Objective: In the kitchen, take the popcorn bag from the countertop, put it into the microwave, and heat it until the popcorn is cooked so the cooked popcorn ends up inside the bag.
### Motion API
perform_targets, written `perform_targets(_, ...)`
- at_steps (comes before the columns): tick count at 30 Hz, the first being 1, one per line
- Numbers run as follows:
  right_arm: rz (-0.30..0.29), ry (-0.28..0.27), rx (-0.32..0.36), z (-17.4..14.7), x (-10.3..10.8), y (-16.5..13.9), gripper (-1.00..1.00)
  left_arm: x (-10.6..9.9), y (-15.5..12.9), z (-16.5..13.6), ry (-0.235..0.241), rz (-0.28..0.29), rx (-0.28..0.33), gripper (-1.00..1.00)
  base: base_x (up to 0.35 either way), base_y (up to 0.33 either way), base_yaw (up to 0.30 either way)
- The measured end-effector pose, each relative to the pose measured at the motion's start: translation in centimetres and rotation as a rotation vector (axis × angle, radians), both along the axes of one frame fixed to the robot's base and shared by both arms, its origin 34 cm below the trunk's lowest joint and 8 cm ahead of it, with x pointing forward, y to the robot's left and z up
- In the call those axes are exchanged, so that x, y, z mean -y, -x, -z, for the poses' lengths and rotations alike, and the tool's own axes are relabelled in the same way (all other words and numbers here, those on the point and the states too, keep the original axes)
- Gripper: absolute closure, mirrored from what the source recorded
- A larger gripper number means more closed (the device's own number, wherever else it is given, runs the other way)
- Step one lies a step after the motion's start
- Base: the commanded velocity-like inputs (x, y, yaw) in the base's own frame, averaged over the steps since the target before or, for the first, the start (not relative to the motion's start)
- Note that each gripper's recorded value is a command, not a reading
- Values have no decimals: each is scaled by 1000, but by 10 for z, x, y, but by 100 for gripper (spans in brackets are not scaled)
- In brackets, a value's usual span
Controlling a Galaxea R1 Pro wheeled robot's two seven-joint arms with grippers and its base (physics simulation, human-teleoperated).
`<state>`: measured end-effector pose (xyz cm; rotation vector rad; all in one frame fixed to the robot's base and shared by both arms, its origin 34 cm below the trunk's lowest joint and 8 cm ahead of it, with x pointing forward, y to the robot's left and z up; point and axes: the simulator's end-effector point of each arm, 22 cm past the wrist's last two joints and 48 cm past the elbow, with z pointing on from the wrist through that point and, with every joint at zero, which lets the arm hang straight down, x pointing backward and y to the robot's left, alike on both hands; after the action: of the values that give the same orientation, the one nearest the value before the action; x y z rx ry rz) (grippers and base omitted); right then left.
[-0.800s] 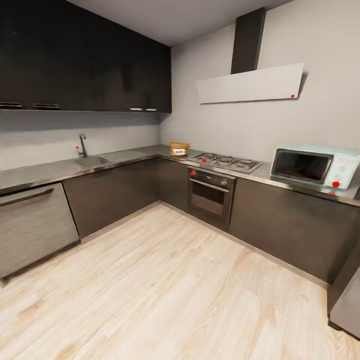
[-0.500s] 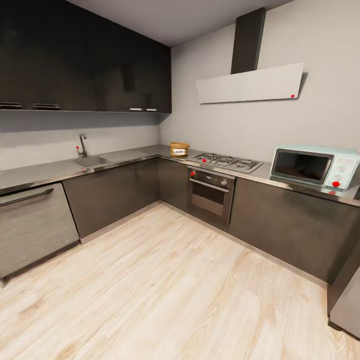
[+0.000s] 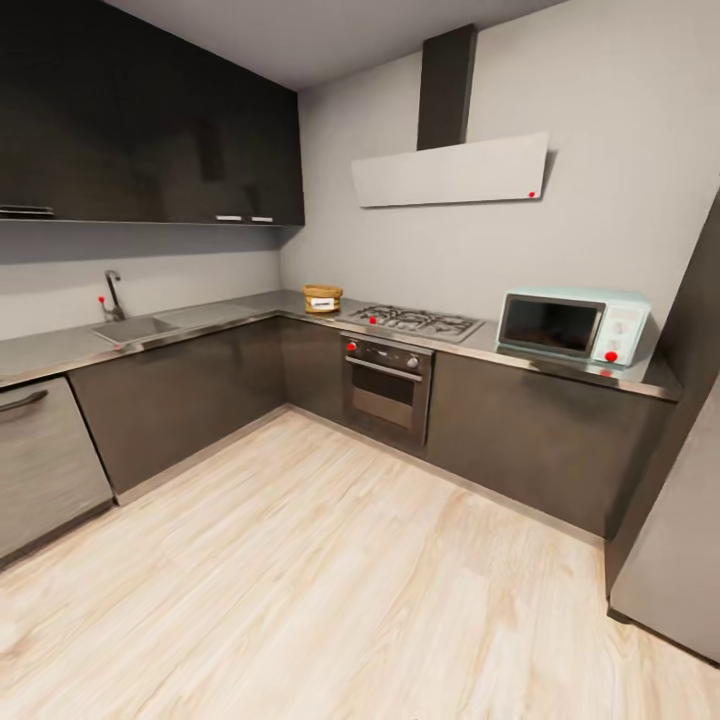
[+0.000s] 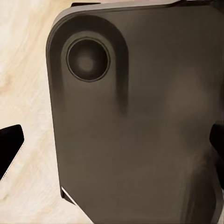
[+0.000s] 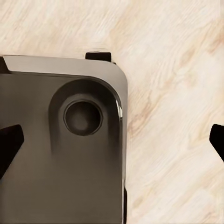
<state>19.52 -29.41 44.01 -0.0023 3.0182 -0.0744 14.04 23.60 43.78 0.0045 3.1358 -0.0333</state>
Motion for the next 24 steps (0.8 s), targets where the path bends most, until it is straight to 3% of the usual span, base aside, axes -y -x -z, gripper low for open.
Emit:
perform_targets(5, -1, -1, 28, -1, 0, -6, -100, 0, 0, 0, 0, 1, 0, -100, 0, 0, -296)
perform_targets(6, -3, -1, 66, -2, 0, -15, -100, 0, 0, 0, 0, 0, 0, -100, 0, 0, -296)
perform_targets(24, -4, -2, 67, -2, -1, -15, -100, 0, 0, 0, 0, 2, 0, -100, 0, 0, -296)
